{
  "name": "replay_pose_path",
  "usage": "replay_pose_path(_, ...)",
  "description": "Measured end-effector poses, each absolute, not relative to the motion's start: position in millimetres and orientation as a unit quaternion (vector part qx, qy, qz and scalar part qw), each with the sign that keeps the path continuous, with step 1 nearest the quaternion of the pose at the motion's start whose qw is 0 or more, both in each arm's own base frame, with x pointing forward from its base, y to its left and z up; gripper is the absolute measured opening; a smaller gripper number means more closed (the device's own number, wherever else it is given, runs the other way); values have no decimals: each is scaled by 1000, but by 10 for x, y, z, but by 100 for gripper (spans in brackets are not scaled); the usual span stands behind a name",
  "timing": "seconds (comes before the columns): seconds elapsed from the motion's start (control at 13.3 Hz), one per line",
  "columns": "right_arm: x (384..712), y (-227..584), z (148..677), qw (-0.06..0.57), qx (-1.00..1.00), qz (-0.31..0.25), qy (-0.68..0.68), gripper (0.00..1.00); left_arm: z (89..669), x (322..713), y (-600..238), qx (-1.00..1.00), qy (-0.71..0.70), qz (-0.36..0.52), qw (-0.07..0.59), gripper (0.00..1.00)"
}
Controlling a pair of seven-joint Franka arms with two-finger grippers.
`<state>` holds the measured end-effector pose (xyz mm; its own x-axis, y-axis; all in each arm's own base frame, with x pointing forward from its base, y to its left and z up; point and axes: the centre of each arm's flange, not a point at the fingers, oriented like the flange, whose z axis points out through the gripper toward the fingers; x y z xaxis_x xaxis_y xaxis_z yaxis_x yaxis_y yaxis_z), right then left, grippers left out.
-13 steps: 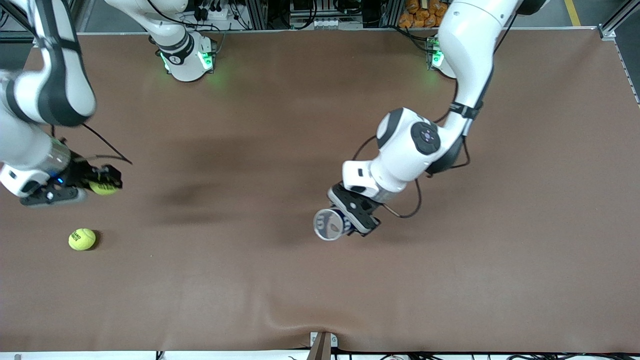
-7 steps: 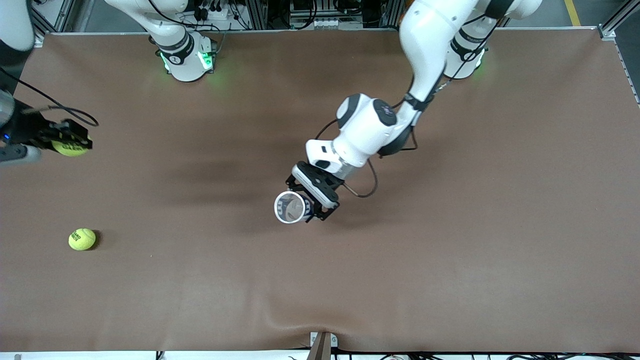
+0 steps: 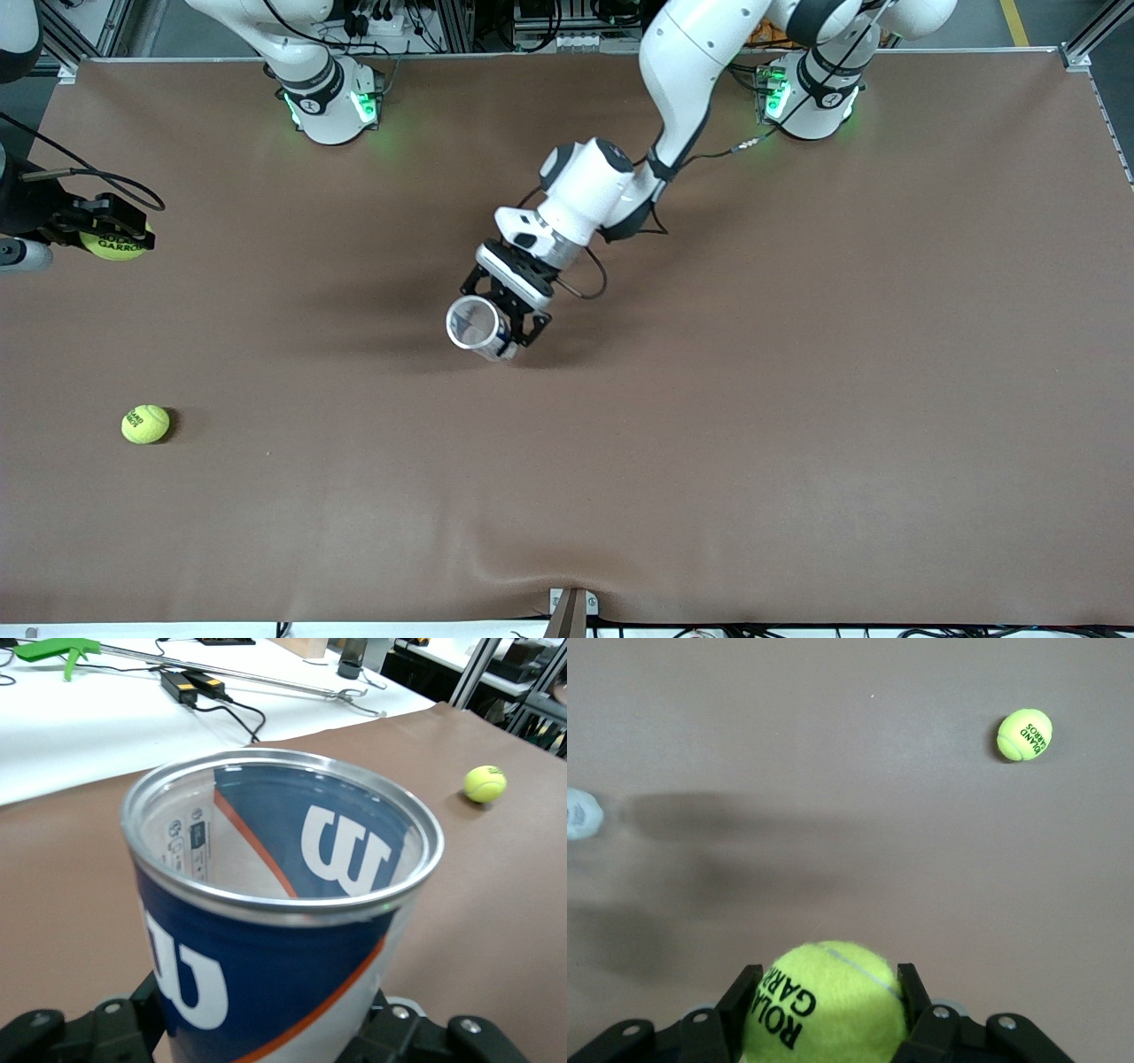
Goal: Insert tennis ball vertically with right arm
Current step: 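Carry the can to mid-table with the left gripper while the right gripper lifts the ball, then move the held ball above the can opening with the right gripper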
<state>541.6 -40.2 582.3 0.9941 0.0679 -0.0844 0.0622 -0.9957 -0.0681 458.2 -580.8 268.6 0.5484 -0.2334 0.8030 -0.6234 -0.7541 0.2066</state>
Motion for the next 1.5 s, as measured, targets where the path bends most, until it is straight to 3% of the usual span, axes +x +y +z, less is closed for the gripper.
replay_pose_path(0.6,5419,-413,5814,33,-998,44,-31,67,2048,4297,-5981,845,-243,415,233,82)
replay_pose_path(1.13,5428,-354,5817,33,-998,43,-17,67,1987,4208,-6047,839,-243,428,234,85)
replay_pose_path(1.5,5486,309,5849,29,-999,25,19,67,1984,4208,-6049,839,-243,428,234,85)
